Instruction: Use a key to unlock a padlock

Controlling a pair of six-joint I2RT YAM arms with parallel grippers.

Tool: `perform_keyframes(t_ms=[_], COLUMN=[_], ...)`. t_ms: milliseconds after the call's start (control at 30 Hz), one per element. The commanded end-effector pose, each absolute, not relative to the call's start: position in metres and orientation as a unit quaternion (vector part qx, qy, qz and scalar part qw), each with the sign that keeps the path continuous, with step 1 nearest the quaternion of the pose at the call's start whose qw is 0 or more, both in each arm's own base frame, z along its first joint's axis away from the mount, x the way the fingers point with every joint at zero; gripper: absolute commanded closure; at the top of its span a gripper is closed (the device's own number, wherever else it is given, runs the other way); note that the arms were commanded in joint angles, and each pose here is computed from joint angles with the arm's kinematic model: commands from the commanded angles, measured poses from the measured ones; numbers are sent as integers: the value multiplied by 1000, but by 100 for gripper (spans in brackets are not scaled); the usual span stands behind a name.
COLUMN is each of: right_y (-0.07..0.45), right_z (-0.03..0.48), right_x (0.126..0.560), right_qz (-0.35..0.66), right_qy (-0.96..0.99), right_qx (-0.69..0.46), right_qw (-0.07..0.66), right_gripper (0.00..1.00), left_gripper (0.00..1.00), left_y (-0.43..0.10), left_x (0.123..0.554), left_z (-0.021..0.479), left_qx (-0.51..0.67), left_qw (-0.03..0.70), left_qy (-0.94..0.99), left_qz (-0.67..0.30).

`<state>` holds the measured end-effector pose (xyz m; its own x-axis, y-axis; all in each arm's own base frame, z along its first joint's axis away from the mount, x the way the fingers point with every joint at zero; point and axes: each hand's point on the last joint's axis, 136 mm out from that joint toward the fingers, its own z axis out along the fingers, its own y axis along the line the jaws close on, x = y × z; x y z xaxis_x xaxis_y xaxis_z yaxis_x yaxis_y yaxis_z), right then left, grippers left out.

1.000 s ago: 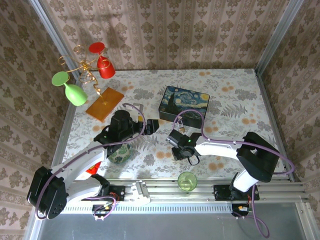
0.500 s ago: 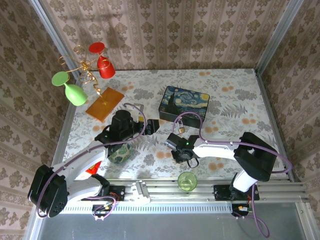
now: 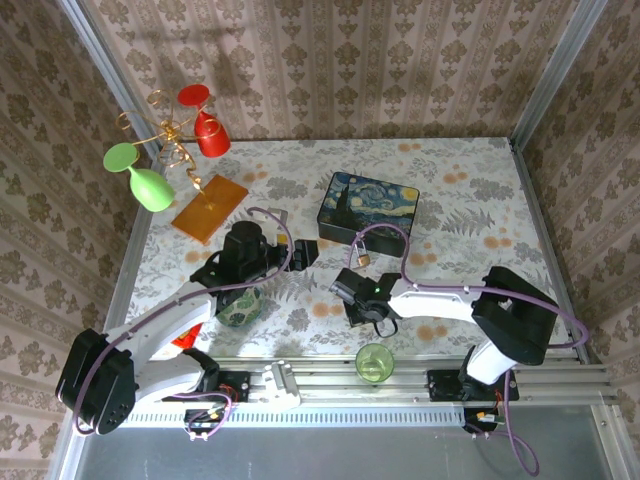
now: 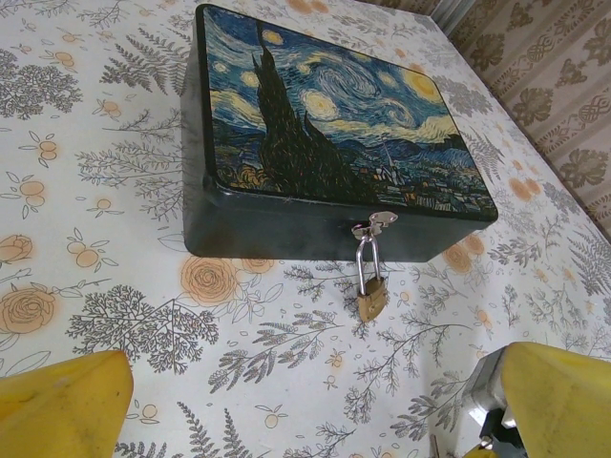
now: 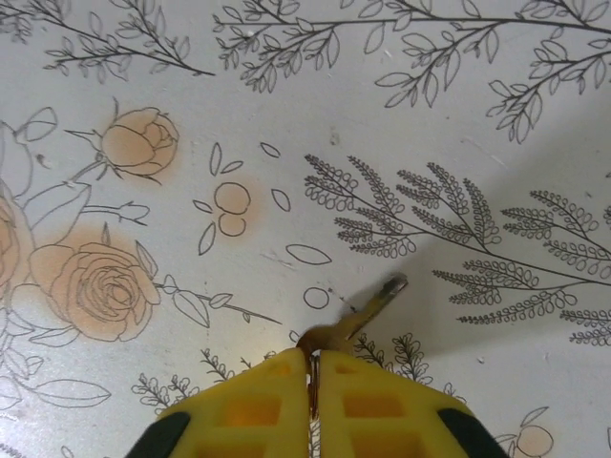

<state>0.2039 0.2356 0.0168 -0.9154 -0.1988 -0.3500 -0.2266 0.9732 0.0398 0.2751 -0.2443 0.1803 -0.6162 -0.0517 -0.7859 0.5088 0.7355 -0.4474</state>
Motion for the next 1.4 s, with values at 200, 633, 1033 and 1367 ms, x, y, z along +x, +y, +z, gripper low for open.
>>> perform_keyframes(t_ms=[200, 633, 1033, 1367], right_y=[225, 227, 227, 229], right_z=[15, 138, 263, 262], right_x=[204, 214, 212, 220], right_qz=[103, 352, 463, 401], right_qy=[976, 867, 731, 732], right_qx=[-60, -186, -275, -345], right_qw=[184, 301, 419, 429], right_gripper=[100, 100, 100, 100], left_gripper=[0, 0, 23, 32], left_y=[-250, -284, -330, -370], left_x=[278, 264, 232, 220], left_z=[178, 268, 352, 307], left_qx=[129, 116, 185, 235], left_qw=[412, 427, 372, 276], left_qy=[832, 723, 628, 705], left_qz=[-347, -530, -658, -610])
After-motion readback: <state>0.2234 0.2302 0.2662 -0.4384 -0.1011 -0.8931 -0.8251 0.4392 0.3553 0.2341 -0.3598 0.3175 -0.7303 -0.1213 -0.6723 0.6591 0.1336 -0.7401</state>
